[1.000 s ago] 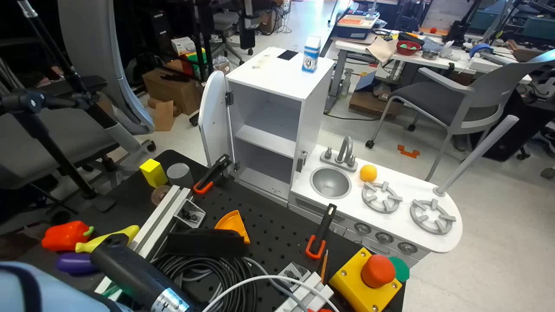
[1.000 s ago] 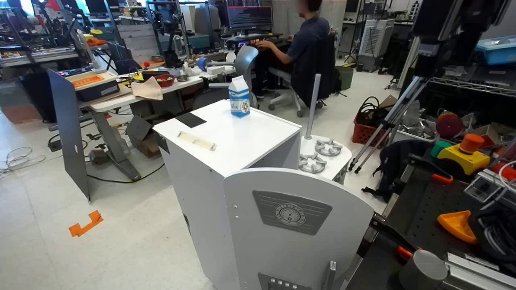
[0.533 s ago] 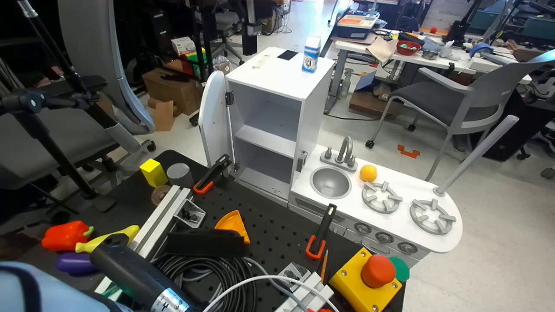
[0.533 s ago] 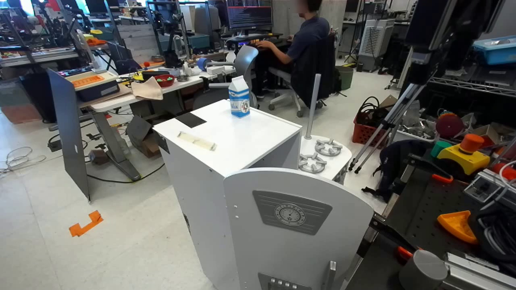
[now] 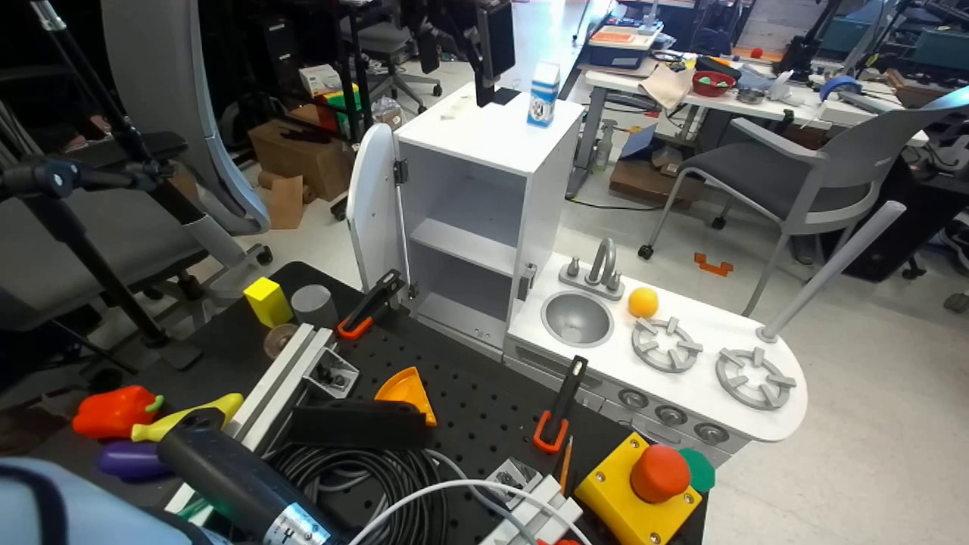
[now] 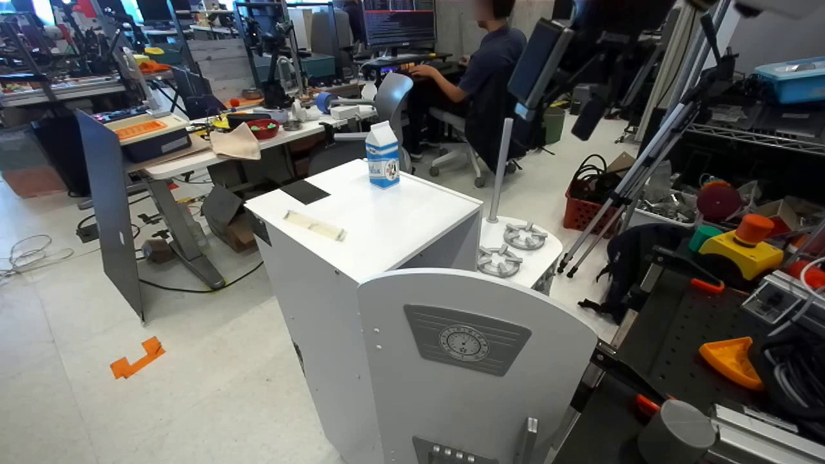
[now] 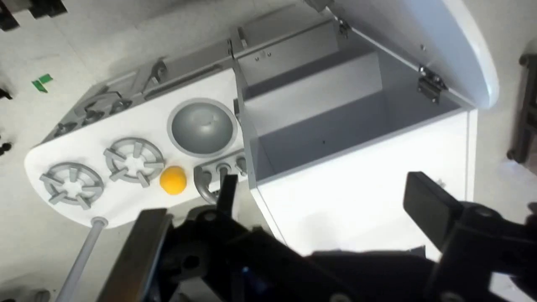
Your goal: Pick the blue carton and drop it on the counter
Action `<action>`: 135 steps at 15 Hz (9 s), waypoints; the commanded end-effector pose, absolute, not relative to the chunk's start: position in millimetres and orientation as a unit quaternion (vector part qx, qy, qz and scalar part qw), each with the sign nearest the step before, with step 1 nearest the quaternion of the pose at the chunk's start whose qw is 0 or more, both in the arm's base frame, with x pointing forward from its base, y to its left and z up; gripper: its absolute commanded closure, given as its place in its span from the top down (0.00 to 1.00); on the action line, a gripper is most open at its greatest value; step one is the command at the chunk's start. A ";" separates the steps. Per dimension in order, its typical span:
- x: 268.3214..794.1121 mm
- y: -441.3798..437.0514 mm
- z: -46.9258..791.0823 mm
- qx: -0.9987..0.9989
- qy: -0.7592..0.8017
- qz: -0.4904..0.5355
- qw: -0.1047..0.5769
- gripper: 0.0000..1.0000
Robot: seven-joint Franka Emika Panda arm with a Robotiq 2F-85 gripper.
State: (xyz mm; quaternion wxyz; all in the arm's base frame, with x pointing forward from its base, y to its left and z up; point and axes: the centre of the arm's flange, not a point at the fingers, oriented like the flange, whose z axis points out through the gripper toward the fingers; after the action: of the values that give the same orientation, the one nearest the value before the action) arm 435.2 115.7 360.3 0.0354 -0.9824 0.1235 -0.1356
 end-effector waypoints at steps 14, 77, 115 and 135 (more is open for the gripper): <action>614.2 141.5 265.2 -0.952 0.212 -0.215 0.036 1.00; 751.8 -229.2 40.5 -0.619 0.764 -0.067 -0.170 0.21; 797.8 -182.3 -21.2 -0.402 0.901 -0.019 -0.160 0.21; 806.4 -168.3 -8.1 -0.399 0.905 -0.020 -0.146 1.00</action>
State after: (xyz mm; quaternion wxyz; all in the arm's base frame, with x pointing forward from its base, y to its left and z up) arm 736.4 -156.3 16.0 -0.1435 -0.4039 0.9030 -0.0290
